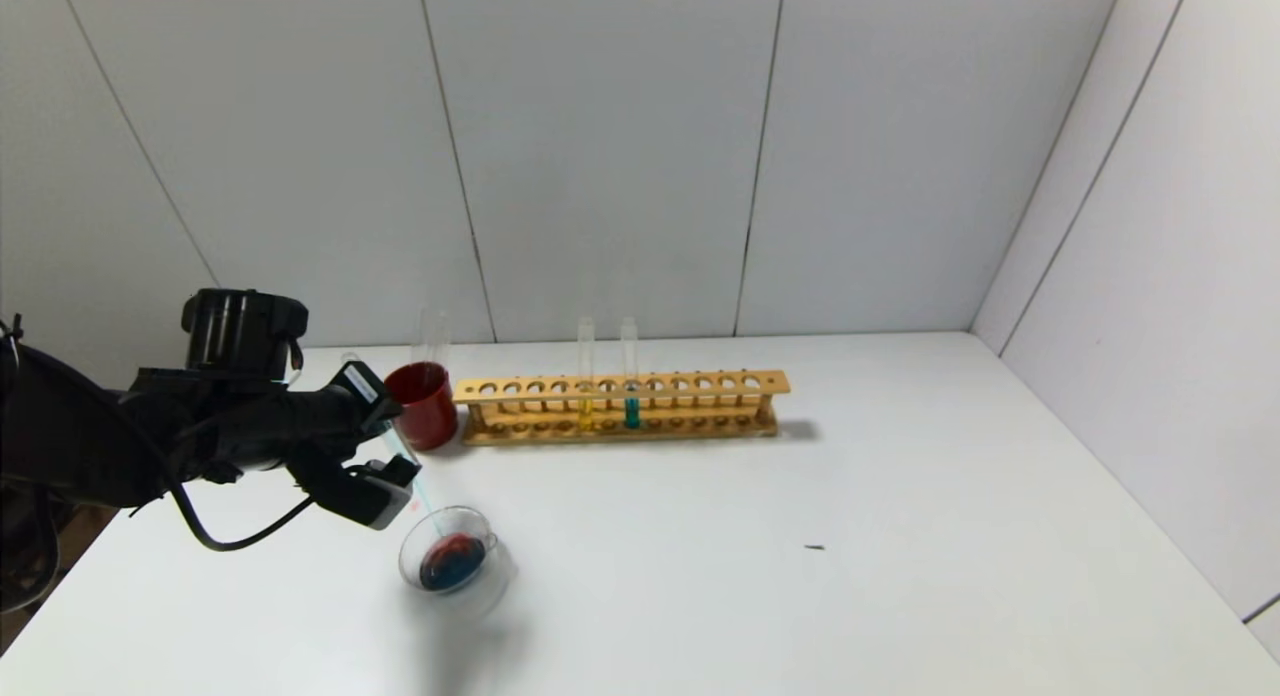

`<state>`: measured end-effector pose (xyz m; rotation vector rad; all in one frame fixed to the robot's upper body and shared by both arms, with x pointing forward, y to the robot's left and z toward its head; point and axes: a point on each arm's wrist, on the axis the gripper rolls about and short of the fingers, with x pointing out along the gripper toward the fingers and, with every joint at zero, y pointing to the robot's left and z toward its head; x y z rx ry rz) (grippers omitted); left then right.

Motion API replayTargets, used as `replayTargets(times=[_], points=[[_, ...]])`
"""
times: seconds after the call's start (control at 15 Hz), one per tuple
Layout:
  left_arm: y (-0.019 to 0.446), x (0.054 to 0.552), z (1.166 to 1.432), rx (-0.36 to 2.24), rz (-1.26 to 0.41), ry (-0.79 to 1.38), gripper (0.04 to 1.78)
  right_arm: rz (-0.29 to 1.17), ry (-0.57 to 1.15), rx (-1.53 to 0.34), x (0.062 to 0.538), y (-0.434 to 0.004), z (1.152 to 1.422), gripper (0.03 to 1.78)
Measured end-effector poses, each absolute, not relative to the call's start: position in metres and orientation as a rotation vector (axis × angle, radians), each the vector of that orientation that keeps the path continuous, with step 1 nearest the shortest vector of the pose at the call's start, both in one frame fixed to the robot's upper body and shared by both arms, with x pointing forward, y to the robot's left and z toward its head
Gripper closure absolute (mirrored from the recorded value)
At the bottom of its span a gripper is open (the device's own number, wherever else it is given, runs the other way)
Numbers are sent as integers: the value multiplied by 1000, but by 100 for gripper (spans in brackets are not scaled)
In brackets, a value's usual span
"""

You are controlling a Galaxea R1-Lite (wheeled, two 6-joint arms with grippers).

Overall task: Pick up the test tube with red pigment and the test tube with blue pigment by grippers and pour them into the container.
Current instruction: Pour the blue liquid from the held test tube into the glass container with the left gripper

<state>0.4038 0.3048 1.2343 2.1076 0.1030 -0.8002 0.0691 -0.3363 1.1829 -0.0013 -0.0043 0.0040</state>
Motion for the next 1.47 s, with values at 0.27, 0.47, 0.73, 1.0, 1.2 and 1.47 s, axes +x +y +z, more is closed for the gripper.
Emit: replayTargets(times=[0.27, 0.47, 0.73, 1.0, 1.2, 1.47], points=[[299, 404, 1233, 2110, -815, 83, 151, 4, -4, -1, 69, -336, 1183, 6], [298, 403, 1234, 2111, -818, 75, 151, 4, -4, -1, 69, -336, 1183, 6], [298, 401, 1237, 2151, -815, 53, 151, 4, -4, -1, 69, -336, 1183, 6], [298, 399, 1244, 2247, -792, -4, 151, 4, -4, -1, 69, -336, 1183, 6], [296, 395, 1250, 2335, -742, -70, 151, 4, -4, -1, 69, -336, 1183, 6], [291, 380, 1249, 2404, -670, -145, 151, 4, -4, -1, 69, -336, 1183, 6]])
